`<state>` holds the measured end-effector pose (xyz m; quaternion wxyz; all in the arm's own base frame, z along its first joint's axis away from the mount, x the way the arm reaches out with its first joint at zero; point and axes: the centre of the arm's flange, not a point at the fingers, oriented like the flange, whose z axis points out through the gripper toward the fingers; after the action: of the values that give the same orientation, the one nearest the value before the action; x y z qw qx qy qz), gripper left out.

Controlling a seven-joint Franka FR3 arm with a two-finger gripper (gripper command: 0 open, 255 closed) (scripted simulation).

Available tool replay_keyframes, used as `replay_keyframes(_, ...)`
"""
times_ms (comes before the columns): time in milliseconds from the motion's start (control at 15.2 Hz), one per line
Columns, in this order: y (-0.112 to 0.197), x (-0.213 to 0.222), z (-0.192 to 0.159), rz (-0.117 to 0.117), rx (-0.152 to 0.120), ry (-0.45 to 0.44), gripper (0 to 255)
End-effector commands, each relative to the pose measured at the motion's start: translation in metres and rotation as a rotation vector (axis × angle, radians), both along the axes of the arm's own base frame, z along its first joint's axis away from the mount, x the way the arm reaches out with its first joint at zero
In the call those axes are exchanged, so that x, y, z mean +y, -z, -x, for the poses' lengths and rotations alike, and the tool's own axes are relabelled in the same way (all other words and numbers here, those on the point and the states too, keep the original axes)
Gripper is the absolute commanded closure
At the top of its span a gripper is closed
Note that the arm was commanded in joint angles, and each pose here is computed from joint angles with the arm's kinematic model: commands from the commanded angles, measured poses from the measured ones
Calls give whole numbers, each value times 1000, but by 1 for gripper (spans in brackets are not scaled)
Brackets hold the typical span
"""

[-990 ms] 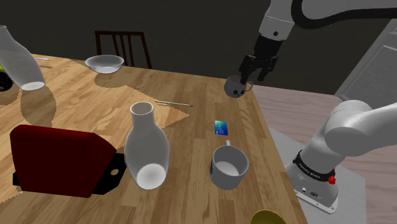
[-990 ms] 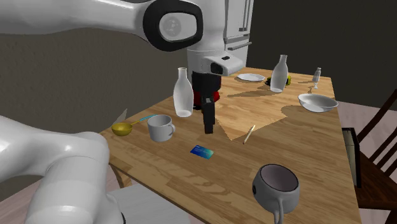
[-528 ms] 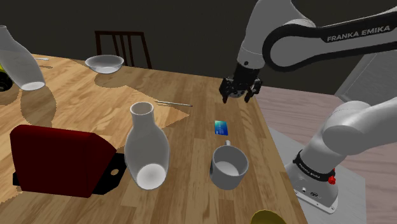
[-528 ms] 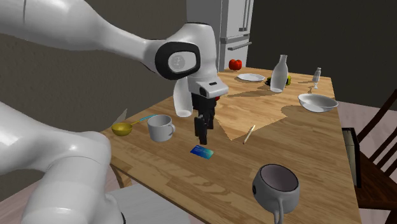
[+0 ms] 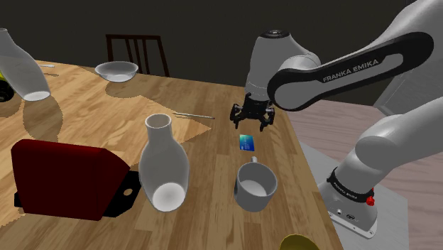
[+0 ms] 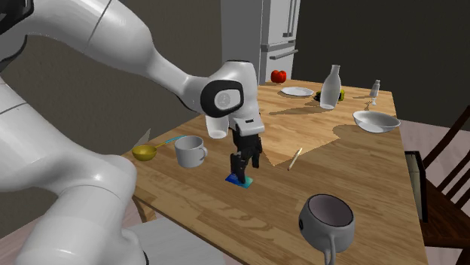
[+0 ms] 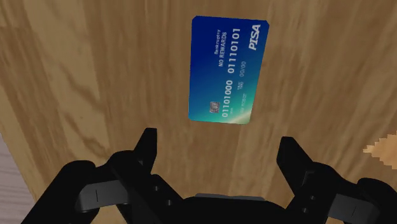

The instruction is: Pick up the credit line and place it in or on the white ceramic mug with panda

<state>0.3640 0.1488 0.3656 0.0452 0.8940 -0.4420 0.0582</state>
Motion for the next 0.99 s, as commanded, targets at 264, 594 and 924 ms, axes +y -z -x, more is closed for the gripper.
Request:
replay_keyframes(264, 30, -3, -4, 0, -2, 6, 0)
replay_keyframes(594, 30, -3, -4, 0, -2, 6, 0)
replay_keyframes(924, 30, -3, -4, 0, -1, 6, 255)
